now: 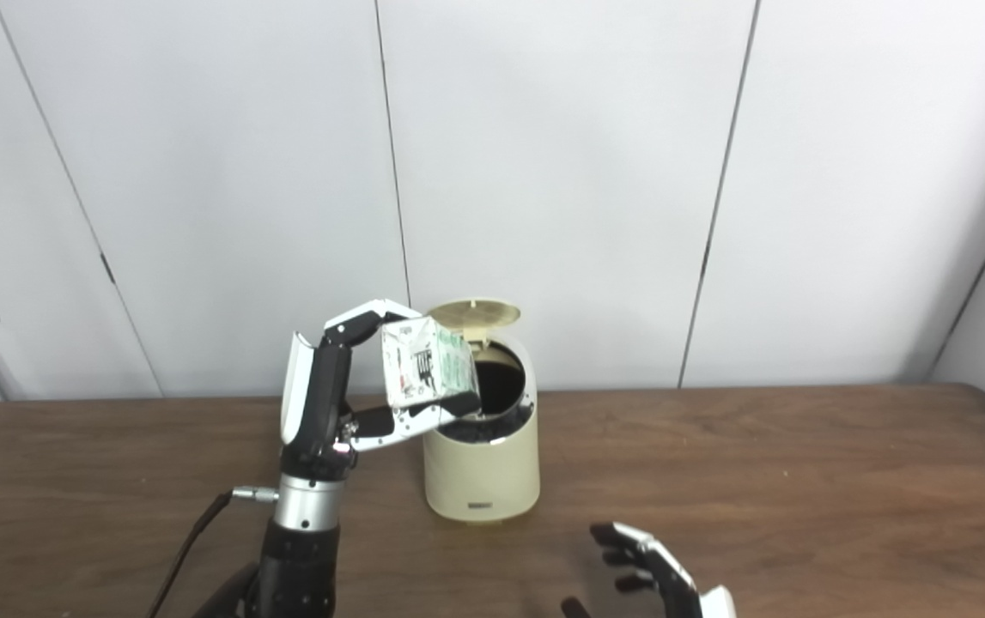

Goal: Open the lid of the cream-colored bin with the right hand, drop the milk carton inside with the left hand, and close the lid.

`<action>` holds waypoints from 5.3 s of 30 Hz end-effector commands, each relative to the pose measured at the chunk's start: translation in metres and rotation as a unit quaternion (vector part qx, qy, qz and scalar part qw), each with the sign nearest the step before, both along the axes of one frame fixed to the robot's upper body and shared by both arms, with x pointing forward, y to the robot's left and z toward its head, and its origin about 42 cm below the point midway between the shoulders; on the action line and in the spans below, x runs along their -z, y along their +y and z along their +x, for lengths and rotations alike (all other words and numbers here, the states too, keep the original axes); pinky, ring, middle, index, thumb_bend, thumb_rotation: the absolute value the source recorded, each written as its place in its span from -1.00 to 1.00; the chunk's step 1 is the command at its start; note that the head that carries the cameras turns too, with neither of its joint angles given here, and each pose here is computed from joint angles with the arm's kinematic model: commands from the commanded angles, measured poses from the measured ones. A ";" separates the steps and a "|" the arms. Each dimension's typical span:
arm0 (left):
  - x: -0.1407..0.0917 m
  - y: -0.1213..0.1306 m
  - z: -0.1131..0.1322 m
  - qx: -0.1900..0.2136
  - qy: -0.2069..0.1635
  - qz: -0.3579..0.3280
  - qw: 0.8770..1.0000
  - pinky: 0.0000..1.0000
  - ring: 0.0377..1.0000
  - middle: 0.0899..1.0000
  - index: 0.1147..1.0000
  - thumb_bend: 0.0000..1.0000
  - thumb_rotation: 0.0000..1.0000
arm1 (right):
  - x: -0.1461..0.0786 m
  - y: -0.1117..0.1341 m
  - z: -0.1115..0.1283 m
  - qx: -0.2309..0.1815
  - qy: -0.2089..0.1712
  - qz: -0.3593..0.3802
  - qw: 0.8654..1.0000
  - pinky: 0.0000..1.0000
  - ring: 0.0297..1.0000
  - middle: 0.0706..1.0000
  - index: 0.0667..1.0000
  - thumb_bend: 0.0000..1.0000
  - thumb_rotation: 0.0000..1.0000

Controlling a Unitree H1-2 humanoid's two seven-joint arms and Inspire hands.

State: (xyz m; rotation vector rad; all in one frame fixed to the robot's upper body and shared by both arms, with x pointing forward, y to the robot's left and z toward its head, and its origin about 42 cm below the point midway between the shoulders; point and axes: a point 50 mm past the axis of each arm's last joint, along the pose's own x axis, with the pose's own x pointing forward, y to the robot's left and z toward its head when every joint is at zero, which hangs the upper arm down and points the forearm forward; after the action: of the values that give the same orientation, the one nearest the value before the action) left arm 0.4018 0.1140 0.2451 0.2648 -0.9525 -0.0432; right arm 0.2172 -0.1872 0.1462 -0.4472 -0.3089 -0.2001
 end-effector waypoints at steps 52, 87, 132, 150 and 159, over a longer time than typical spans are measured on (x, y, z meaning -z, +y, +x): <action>-0.012 -0.044 0.070 -0.025 0.044 0.024 0.998 -0.20 -0.12 -0.11 -0.23 0.01 -1.00 | 0.008 0.035 -0.030 0.011 0.031 0.017 0.999 0.03 0.29 0.36 0.33 -0.49 -0.96; 0.010 -0.038 0.064 -0.004 0.064 0.079 0.995 -0.16 -0.15 -0.14 -0.12 0.01 -1.00 | 0.001 0.051 -0.044 -0.011 0.034 0.025 0.999 0.13 0.34 0.37 0.35 -0.45 -0.94; 0.017 -0.004 0.040 0.067 0.133 -0.003 0.989 -0.21 -0.10 -0.14 -0.11 0.02 -1.00 | 0.013 0.038 -0.019 -0.014 0.032 0.018 0.999 0.08 0.31 0.35 0.32 -0.48 -0.92; 0.018 0.081 -0.042 0.133 0.093 -0.157 0.974 0.27 0.36 0.35 0.36 0.12 0.37 | 0.036 0.002 0.046 -0.032 0.025 -0.002 0.999 -0.01 0.25 0.34 0.32 -0.51 -0.80; 0.089 0.116 -0.084 0.065 0.189 -0.153 0.968 0.37 0.46 0.47 0.47 -0.23 0.43 | -0.015 -0.014 0.088 -0.028 -0.105 -0.067 0.992 0.08 0.38 0.45 0.41 -0.49 -0.59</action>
State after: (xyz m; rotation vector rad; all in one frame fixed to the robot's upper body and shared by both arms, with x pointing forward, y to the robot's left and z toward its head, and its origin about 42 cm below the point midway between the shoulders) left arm 0.3272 0.2225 0.1699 -0.1389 -0.6156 -0.0723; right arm 0.2951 -0.1854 0.1397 -0.4807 -0.4225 -0.1454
